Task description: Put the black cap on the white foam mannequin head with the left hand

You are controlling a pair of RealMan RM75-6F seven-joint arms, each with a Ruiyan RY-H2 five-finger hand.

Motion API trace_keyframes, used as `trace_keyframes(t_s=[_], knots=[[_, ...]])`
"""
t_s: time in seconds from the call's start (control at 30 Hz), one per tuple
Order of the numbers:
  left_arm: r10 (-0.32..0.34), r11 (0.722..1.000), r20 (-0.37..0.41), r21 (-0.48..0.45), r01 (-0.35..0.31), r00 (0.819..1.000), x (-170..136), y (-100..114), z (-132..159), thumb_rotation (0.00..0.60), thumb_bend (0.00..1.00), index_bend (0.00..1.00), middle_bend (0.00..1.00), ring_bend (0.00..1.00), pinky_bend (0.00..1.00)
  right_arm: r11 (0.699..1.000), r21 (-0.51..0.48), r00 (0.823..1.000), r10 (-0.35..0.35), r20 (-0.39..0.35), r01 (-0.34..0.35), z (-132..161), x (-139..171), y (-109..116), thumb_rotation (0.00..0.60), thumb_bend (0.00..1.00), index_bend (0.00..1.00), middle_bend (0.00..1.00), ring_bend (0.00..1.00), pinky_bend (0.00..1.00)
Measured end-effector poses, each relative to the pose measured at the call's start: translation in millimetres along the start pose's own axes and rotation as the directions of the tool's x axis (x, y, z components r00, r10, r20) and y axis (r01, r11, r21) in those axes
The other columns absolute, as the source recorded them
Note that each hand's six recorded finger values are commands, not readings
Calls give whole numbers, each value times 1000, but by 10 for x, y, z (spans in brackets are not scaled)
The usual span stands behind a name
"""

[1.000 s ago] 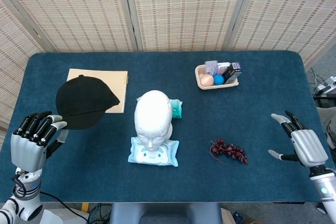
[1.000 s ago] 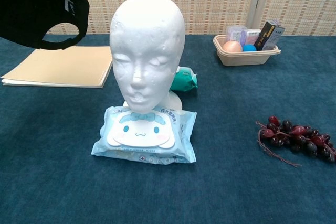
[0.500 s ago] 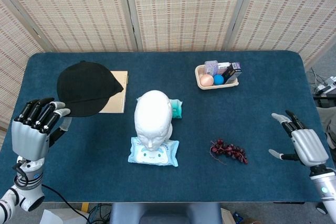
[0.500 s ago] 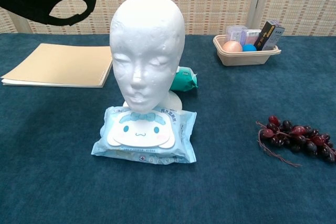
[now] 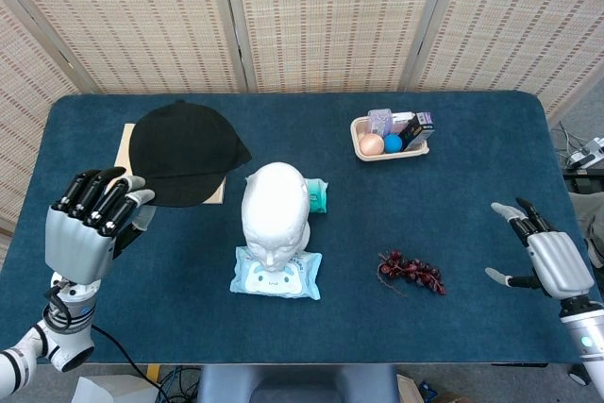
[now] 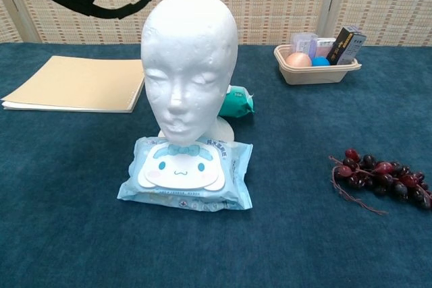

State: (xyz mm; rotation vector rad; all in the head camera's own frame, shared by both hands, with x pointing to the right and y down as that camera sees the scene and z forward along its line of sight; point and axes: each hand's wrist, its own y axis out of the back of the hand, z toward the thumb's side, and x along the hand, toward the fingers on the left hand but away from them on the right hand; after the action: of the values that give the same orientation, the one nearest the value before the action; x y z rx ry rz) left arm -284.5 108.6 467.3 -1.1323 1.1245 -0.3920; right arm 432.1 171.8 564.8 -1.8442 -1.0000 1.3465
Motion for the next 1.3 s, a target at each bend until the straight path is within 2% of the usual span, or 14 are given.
trace_keyframes(t_s=[0.57, 1.3], knots=[[-2, 998, 48, -56, 5, 999, 360, -209, 411, 600, 435, 886, 537, 401, 466, 1000, -19, 1000, -9, 6, 10, -50, 12, 48, 600, 0, 82, 191, 33, 216], [-24, 991, 117, -129, 39, 993, 519, -435, 989, 600, 435, 889, 536, 402, 467, 999, -40, 1000, -18, 14, 18, -105, 22, 99, 600, 0, 82, 191, 33, 216]])
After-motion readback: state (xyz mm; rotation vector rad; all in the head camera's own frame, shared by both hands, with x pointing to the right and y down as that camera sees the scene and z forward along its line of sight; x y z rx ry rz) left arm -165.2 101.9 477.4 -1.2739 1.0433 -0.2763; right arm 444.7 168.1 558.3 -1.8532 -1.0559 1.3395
